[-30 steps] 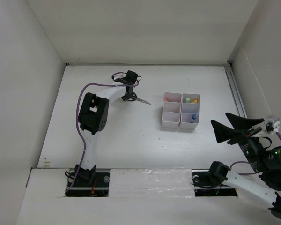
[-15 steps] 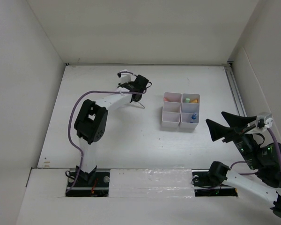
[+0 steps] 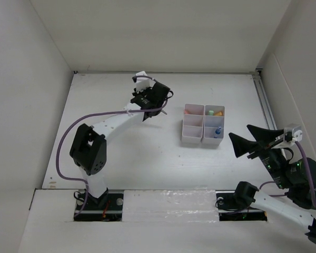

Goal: Sort the stationery into containers
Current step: Grab a piece of stationery with the left arm, then place the stationery into the container

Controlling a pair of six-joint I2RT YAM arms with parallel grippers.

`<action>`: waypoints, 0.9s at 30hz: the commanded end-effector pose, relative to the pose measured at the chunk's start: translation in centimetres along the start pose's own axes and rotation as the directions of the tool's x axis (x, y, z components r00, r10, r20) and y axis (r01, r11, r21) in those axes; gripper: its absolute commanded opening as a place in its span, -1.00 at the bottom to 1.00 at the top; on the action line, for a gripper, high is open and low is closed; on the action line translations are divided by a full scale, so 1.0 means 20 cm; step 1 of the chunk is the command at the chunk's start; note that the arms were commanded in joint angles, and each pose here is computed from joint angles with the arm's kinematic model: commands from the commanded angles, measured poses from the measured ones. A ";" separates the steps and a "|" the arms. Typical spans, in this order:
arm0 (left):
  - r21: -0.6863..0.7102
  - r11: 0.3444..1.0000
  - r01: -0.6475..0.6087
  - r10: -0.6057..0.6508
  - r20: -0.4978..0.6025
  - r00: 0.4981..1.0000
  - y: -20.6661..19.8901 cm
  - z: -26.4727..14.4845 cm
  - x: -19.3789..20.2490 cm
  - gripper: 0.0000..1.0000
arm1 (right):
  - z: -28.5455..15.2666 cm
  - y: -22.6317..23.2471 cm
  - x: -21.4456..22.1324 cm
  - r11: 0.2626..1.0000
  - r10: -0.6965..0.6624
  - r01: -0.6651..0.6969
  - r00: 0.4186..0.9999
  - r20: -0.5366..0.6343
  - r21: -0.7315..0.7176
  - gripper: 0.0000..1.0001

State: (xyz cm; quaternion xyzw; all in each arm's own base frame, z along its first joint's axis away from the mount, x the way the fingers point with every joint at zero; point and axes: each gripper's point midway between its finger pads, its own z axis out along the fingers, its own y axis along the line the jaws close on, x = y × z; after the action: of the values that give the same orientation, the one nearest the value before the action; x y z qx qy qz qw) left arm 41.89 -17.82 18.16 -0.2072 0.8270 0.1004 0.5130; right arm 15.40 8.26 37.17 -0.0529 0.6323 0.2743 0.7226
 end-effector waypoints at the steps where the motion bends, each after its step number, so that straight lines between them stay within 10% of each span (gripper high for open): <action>1: -0.003 1.000 0.021 -0.020 0.126 0.992 0.04 -0.18 -0.22 -1.00 | 0.01 0.00 -0.09 1.000 0.014 -0.014 0.999 0.038 0.021 0.91; 27: 0.399 0.910 -0.111 -0.047 0.366 0.930 -0.35 -0.94 -0.21 -1.00 | 0.07 0.02 -0.09 0.999 0.009 -0.010 1.000 0.019 0.043 0.91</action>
State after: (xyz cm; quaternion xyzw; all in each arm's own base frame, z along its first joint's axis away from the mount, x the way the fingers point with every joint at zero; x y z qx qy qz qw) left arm 30.55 -28.97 28.38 -0.0350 0.7409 -0.0065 0.6706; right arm 16.58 8.76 37.13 -0.0472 0.6523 0.2450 0.7158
